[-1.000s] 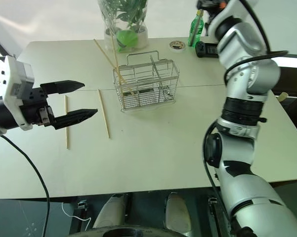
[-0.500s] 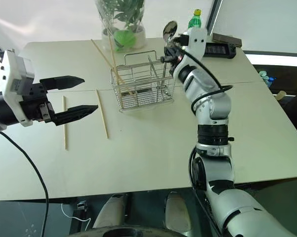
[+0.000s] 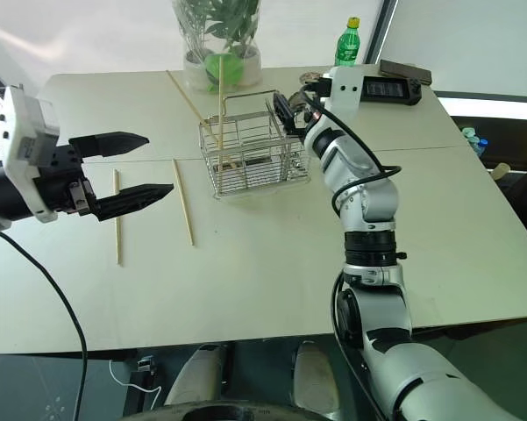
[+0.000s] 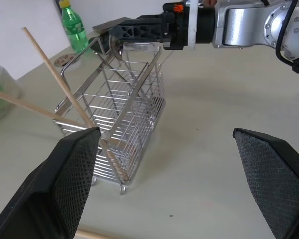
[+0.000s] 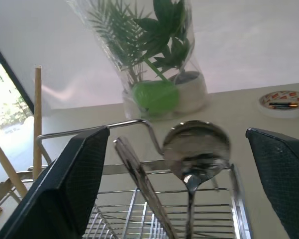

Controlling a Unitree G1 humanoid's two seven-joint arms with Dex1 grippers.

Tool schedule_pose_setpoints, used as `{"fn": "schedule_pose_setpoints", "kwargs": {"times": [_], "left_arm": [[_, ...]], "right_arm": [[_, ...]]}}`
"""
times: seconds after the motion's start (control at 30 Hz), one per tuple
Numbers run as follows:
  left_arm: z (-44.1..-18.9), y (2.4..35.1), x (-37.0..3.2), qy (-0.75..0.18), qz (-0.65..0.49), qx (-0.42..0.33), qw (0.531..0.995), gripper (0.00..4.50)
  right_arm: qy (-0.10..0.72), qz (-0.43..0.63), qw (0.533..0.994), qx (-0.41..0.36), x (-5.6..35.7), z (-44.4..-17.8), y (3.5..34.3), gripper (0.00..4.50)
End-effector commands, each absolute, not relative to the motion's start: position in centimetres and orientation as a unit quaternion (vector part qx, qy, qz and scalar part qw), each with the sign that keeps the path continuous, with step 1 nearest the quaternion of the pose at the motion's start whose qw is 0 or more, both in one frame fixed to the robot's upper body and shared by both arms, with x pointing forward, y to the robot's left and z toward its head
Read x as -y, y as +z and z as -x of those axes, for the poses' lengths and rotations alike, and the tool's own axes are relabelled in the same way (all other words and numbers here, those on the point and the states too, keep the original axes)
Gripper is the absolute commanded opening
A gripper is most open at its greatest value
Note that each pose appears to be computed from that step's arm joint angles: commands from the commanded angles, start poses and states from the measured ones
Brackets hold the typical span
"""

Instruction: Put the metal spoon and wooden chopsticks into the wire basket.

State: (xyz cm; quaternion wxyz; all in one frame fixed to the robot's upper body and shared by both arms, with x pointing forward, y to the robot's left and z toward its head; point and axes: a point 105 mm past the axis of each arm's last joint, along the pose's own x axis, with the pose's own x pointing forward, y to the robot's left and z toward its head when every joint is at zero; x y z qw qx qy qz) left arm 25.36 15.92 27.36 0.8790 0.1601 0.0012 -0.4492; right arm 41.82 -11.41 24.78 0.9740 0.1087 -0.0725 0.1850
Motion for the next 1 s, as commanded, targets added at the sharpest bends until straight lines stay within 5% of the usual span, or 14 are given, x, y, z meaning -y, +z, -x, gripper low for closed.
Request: {"fn": "schedule_pose_setpoints", "kwargs": {"times": [0.03,0.17,0.37,0.6,1.0], "left_arm": [[-25.4,28.7,-16.8,-0.427,-0.166,0.019,0.889,4.5],[-26.0,28.3,-19.3,-0.377,-0.145,0.005,0.915,4.5],[-28.2,26.0,-24.3,-0.238,-0.133,-0.054,0.961,4.5],[-30.7,19.9,-28.9,-0.049,-0.083,-0.212,0.973,4.5],[-36.9,16.7,-30.2,0.075,0.0,-0.26,0.963,4.5]], "right_arm": [[0.214,-0.105,0.962,0.137,12.8,-40.4,29.9,4.28],[0.341,-0.089,0.926,0.136,13.1,-37.0,33.4,4.28],[0.532,-0.029,0.844,0.057,14.3,-29.4,32.0,4.28],[0.568,0.034,0.822,-0.025,14.5,-25.9,27.3,4.28],[0.554,-0.003,0.832,-0.016,13.6,-25.0,26.1,4.28]]}}
